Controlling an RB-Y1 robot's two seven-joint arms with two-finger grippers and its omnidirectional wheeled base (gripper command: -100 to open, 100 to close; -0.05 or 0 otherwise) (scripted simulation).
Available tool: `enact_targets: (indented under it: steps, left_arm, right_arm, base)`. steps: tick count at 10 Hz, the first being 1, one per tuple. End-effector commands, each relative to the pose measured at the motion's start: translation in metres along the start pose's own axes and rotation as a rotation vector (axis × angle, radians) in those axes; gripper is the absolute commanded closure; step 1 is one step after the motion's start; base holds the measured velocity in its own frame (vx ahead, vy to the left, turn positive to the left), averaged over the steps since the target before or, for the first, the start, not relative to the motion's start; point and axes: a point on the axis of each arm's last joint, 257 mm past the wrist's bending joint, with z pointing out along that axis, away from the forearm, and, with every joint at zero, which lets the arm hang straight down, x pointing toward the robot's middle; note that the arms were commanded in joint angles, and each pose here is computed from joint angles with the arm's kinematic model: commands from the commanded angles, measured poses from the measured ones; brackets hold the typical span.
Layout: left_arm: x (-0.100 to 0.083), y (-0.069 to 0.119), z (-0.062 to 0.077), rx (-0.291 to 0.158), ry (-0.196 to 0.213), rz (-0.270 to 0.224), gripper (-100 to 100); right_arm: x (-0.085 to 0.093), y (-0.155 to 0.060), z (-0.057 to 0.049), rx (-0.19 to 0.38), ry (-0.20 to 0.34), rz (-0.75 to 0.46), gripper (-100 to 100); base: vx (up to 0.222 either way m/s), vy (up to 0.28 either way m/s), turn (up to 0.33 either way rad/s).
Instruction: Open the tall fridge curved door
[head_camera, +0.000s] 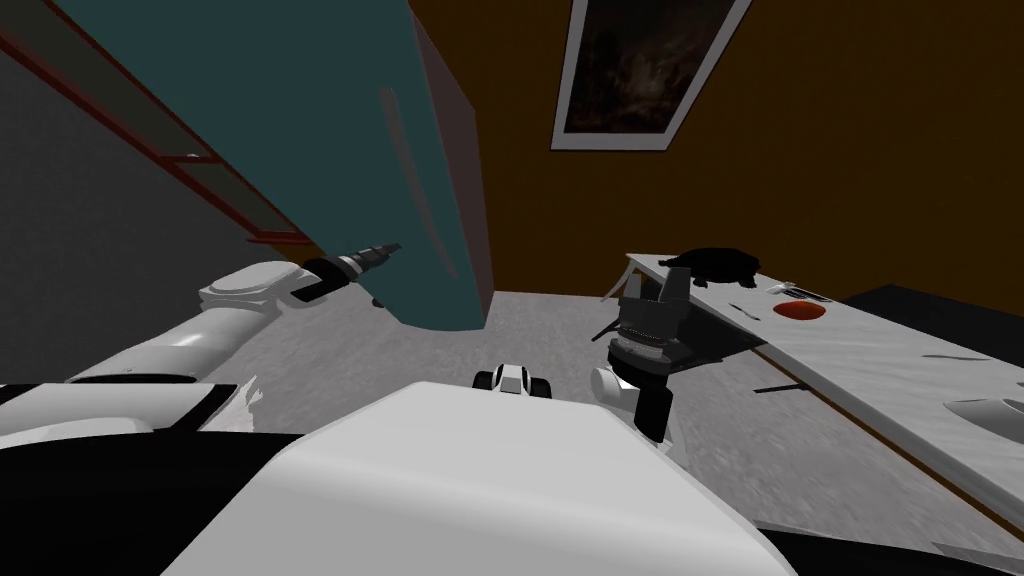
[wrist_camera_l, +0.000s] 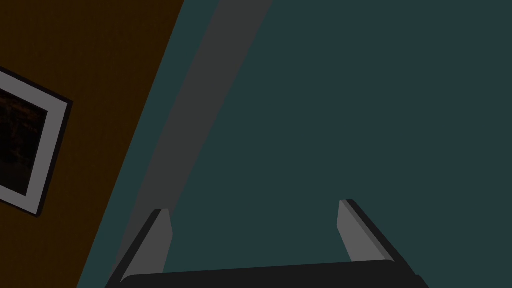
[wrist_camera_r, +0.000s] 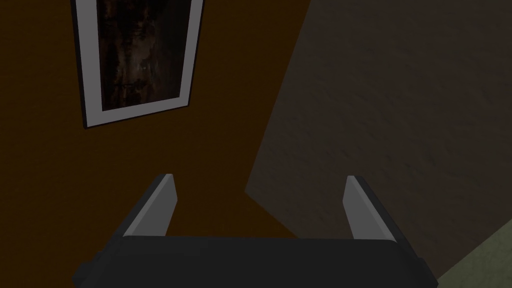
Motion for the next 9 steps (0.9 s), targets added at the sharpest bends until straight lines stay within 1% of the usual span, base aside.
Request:
enact_targets:
  steps: [1,5,6,9]
  left_arm:
    - [-0.022,0.001,-0.003,-0.020,-0.003,0.005,-100]
    - [-0.070,0.002,-0.013,-0.074,-0.020,-0.007,-100]
    - [-0.074,0.001,-0.013,-0.076,-0.020,0.003,-100]
    - [-0.111,-0.002,-0.021,-0.115,-0.042,-0.002,-100]
  right_arm:
    - [0.000,0.000,0.000,0.000,0.000,0.000,0]
    - [0.000,0.000,0.000,0.000,0.000,0.000,0]
    - [0.000,0.000,0.000,0.000,0.000,0.000,0]
    - [0.000,0.000,0.000,0.000,0.000,0.000,0]
  base:
    - [0.073,-0.063,-0.010]
    - [0.094,-0.078,-0.019]
    - [0.071,-0.055,-0.010]
    - [0.070,-0.052,-0.019]
